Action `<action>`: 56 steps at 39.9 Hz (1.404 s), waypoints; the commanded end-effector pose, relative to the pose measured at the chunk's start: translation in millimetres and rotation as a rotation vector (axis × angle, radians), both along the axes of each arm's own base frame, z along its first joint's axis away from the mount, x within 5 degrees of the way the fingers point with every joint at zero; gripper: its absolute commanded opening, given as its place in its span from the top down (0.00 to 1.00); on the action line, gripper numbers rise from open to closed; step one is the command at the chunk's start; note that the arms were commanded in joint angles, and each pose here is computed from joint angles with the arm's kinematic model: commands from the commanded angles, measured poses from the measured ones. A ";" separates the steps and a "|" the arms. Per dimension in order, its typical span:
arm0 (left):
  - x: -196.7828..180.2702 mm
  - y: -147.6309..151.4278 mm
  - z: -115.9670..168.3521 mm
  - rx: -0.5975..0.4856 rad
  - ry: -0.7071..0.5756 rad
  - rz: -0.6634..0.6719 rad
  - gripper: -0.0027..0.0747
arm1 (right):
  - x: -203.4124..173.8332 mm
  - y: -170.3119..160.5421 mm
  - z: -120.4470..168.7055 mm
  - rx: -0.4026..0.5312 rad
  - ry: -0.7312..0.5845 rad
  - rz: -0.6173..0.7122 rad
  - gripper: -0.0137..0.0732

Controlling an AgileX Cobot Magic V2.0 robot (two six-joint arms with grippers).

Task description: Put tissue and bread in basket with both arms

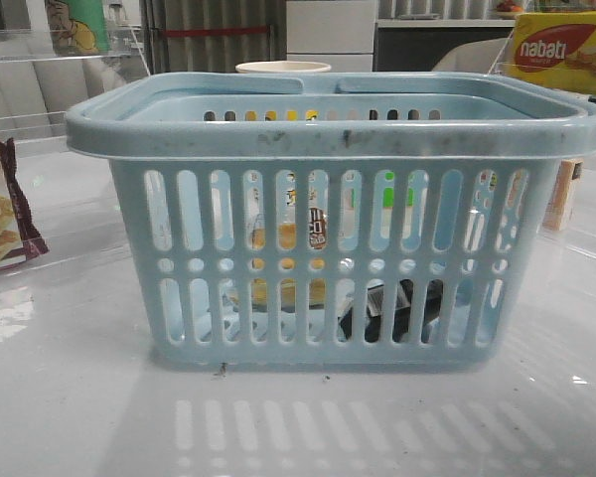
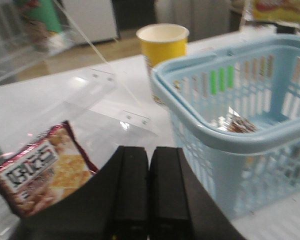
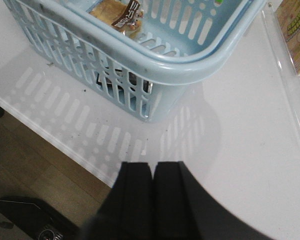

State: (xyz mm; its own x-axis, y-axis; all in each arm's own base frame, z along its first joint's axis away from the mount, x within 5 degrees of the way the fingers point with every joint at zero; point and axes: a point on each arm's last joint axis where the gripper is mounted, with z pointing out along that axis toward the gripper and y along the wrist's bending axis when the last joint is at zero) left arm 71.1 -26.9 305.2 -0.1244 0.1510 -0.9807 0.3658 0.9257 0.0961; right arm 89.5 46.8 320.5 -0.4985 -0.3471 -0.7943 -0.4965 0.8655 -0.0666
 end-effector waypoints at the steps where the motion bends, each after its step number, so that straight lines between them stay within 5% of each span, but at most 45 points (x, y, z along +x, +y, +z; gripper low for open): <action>1: -7.4 11.3 -7.9 -0.089 -0.226 0.121 0.85 | 2.7 0.4 13.4 0.030 -0.090 0.000 0.78; 18: -18.0 27.1 -85.7 -0.090 -0.302 0.359 0.85 | 2.7 0.4 13.4 0.030 -0.090 0.000 0.78; 56: -18.0 24.8 -85.4 -0.106 -0.345 0.312 0.85 | 2.7 0.4 13.4 0.030 -0.090 0.000 0.78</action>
State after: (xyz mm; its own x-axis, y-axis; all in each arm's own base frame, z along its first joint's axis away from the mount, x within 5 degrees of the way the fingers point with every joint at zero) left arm 56.0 -2.5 210.3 0.0812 0.0759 -0.9938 0.0373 0.9962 0.0791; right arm 89.3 46.7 320.2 -0.5024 -0.3471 -0.7919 -0.4957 0.8660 -0.0651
